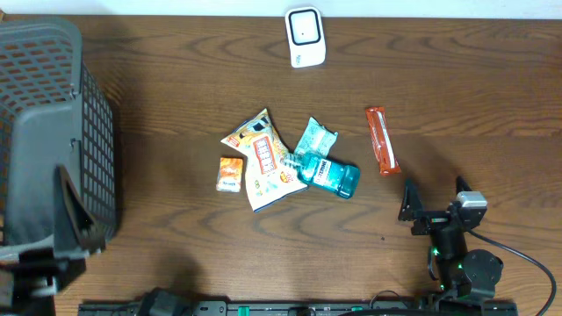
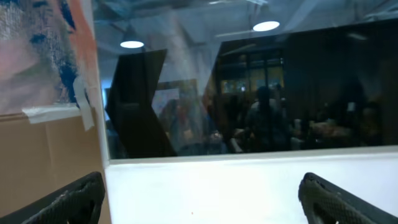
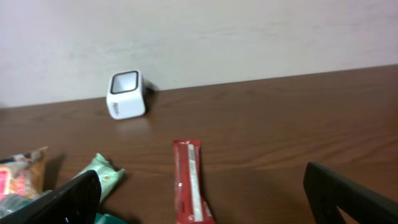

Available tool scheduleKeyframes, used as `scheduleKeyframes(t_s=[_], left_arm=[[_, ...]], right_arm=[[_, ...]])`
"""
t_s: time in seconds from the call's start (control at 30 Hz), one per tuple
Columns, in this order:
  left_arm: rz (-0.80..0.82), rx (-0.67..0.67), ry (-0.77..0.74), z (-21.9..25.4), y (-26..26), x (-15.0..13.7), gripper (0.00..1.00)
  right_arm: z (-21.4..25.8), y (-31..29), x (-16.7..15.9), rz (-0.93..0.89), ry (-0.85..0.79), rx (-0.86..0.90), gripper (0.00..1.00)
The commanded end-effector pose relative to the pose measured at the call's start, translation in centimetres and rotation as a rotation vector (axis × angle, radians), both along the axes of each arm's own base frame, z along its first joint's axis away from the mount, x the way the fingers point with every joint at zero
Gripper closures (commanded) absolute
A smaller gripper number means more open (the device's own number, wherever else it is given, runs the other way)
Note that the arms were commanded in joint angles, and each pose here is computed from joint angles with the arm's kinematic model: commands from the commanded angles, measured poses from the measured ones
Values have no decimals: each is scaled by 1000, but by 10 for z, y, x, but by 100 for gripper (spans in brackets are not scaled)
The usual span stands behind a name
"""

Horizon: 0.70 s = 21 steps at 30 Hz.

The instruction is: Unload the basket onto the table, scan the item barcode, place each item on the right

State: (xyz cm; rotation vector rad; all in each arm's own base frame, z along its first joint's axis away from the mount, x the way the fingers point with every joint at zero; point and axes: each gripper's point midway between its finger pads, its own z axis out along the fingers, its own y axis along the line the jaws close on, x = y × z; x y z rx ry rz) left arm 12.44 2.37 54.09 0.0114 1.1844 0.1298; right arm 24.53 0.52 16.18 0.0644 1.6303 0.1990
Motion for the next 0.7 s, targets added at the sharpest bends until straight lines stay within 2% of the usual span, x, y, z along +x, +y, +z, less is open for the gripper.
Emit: scheduleKeyframes(t_s=[0.0, 0.1, 0.23, 0.4, 0.67], left_arm=[[-199, 47, -20, -9, -34, -15, 1], [-298, 124, -7, -25, -57, -29, 1], [-328, 79, 25, -41, -63, -37, 1], [-407, 97, -42, -38, -71, -65, 0], [-412, 105, -167, -42, -64, -121, 0]], right_arm=[[0, 11, -1, 55, 15, 172, 1], [2, 29, -5, 141, 69, 460, 1], [3, 61, -17, 319, 176, 693, 1], [3, 90, -35, 503, 261, 717, 1], [3, 104, -47, 600, 325, 767, 1]])
